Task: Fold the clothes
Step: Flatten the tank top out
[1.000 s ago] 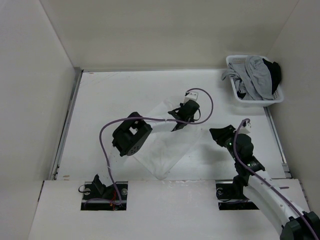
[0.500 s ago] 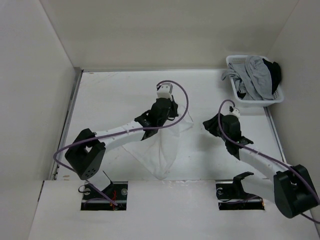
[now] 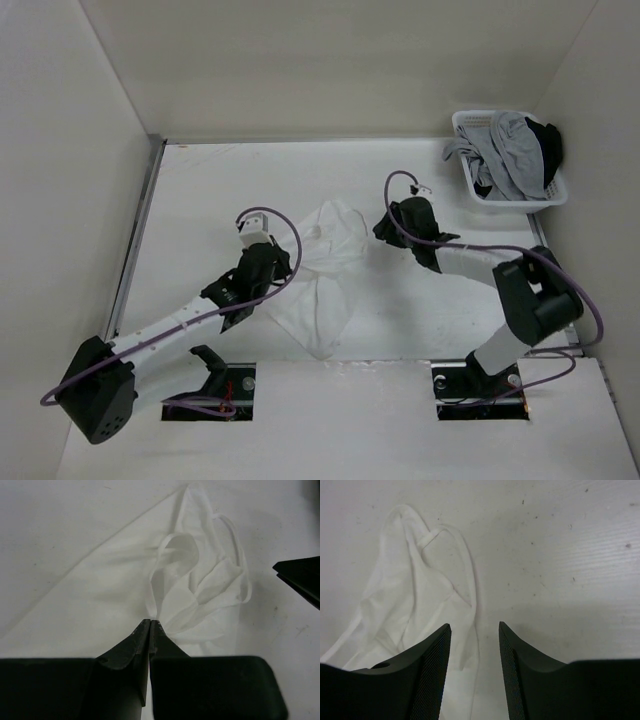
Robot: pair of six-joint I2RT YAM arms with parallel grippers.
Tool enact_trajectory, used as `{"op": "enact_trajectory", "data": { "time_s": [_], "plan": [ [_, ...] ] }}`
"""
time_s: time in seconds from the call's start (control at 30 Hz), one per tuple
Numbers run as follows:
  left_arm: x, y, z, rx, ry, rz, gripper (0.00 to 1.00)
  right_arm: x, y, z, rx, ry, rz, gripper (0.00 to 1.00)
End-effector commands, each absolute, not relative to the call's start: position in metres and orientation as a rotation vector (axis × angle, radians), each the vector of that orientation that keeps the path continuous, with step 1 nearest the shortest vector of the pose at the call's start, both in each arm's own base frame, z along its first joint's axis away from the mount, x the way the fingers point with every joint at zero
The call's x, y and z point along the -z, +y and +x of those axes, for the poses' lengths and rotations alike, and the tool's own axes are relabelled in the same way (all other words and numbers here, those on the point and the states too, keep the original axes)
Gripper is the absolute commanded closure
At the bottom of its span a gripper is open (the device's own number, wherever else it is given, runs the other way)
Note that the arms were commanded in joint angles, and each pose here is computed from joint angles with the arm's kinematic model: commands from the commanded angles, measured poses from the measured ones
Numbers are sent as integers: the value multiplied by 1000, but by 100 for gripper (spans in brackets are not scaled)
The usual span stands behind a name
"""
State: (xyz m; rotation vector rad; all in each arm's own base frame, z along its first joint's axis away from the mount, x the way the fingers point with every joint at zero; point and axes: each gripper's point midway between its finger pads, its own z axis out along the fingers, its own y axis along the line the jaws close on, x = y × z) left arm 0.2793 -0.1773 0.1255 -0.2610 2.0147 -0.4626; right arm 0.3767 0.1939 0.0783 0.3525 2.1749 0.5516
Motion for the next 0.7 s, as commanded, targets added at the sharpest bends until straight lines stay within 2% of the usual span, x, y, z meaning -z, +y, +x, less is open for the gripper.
{"op": "enact_trajectory", "data": {
  "time_s": [0.0,0.3,0.53,0.6,0.67],
  "plan": [
    [-111,-162,271,434,2044,-322,100,-83,206,402,-519,2177,267,52],
    [-106,-151,265,451,2039,-349,99,-60,221,430,-448,2305,215,54],
    [-109,-152,267,484,2022,-344,99,-47,237,431,-500,2383,175,54],
    [-108,-153,268,492,2021,-339,99,-45,242,431,-524,2401,167,57],
    [-109,-154,269,500,2018,-340,99,-43,245,431,-540,2409,159,64]
  ]
}}
